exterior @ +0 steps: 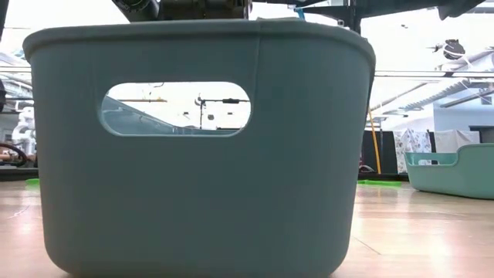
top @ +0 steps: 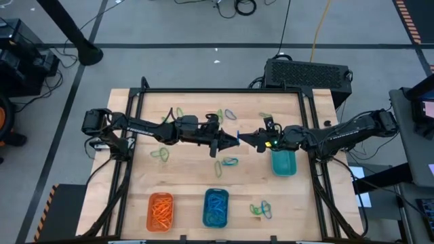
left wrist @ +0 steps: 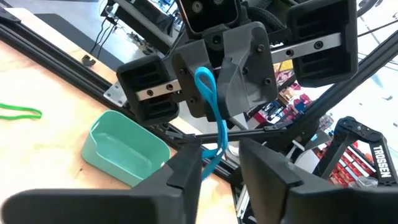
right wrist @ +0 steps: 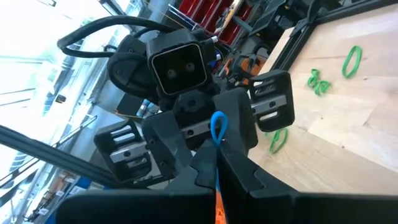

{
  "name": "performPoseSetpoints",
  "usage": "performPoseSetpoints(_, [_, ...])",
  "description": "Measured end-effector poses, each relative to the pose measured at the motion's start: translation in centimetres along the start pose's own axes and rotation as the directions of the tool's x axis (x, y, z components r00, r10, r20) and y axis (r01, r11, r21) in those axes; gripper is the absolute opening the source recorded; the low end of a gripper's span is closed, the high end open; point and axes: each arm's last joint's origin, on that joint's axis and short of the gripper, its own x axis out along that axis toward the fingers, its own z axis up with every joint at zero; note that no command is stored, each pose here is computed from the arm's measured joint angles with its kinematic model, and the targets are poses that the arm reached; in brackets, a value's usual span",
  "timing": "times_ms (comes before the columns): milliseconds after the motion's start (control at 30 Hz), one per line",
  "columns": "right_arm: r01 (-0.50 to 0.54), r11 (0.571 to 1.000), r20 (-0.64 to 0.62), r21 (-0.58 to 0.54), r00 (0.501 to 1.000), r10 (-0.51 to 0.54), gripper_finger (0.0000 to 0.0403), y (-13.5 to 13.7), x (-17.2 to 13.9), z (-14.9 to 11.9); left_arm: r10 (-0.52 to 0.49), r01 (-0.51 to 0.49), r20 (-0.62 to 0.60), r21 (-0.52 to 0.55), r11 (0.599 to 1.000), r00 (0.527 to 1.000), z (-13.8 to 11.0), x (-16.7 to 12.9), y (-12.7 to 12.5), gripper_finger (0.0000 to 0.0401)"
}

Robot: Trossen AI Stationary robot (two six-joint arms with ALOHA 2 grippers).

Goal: Sort rubber bands into baskets
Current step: Put the blue rubber band into the blue bin

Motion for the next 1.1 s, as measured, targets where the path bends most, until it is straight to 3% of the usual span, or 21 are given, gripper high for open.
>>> performPoseSetpoints(367, [-0.001,1.0,-0.001,-0.015,1.0,0.001,0.0,0.0,0.0,0.0,0.001,-0.001,-0.001,0.023,1.0,1.0,0.0,0.0,0.0,0.0008])
performPoseSetpoints(633, [0.025,0.999,-0.016,-0.029,1.0,-0.025,0.0007,-0.3,0.0,-0.1,0.001,-0.001,-0.003,0.023,1.0,1.0,0.0,0.0,0.0,0.0003])
performPoseSetpoints(867, [0.084,0.995,-0.073,-0.06,0.993,-0.088,0.0083,-1.0,-0.1,-0.5,-0.046,0.047,-0.048,0.016,0.999,0.998,-0.2,0.0,-0.1,0.0002])
performPoseSetpoints(1100, [0.012,0.997,-0.226,-0.074,0.974,-0.028,0.016,-1.1,0.0,-0.6,-0.161,0.148,-0.289,-0.064,0.987,0.944,-2.0,-0.1,-0.5,0.0001])
